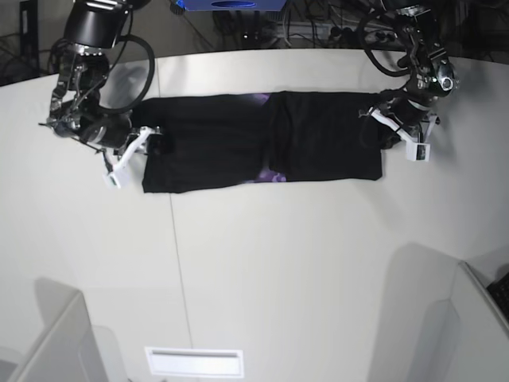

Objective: Fold the T-shirt properly
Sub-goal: 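Grasp the folded strip's ends again with both grippers, then fold the strip end with the right gripper toward the left gripper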

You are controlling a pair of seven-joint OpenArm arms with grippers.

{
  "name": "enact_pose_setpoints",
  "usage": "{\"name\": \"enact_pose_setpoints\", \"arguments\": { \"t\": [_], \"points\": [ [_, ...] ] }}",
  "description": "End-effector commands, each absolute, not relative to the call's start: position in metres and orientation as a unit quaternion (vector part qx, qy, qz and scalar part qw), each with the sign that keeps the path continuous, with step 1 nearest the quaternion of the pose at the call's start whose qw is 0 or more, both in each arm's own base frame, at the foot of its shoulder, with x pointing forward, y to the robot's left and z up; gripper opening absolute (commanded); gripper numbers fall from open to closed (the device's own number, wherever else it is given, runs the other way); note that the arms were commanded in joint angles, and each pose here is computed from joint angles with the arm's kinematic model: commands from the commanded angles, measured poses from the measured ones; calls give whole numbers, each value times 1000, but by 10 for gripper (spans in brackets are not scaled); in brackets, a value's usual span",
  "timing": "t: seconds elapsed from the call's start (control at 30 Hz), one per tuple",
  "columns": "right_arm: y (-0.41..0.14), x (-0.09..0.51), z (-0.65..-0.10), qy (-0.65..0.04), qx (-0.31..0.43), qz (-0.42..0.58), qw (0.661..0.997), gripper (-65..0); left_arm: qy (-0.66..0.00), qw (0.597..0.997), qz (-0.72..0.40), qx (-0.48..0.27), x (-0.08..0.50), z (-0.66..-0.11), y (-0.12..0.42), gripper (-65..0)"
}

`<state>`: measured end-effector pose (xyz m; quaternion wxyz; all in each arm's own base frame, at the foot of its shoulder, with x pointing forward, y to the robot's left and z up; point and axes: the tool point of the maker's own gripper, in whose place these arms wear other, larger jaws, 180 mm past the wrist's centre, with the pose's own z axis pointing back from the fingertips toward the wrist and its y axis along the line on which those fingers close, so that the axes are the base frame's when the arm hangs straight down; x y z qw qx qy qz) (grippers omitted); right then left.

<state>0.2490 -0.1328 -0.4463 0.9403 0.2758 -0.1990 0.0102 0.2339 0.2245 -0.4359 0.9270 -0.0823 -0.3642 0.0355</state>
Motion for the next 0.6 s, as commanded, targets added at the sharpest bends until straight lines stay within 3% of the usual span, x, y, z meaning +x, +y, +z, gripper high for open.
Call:
{"name": "enact_pose_setpoints", "arguments": {
  "t": [0.0,0.07,0.17,0.47,0.57],
  "points": [
    [-141,224,-468,-129,244,19,961,-480,-316,946,25,-70,217,-451,225,-650],
    [-142,225,-472,-122,247,14,961,-522,-316,946,20,-73,218,-451,221,-650],
    [-143,235,-469,-134,246,14,960,-644,-315,946,19,-75,218,-452,219,-650],
    [-160,271,-442,-177,214,-25,960,-650,-310,946,26,-86,213,-456,208,-650],
    [-146,281,-418,-204,203,3,958,-650,-315,944,30,-93,215,-454,200,-650]
  ]
}}
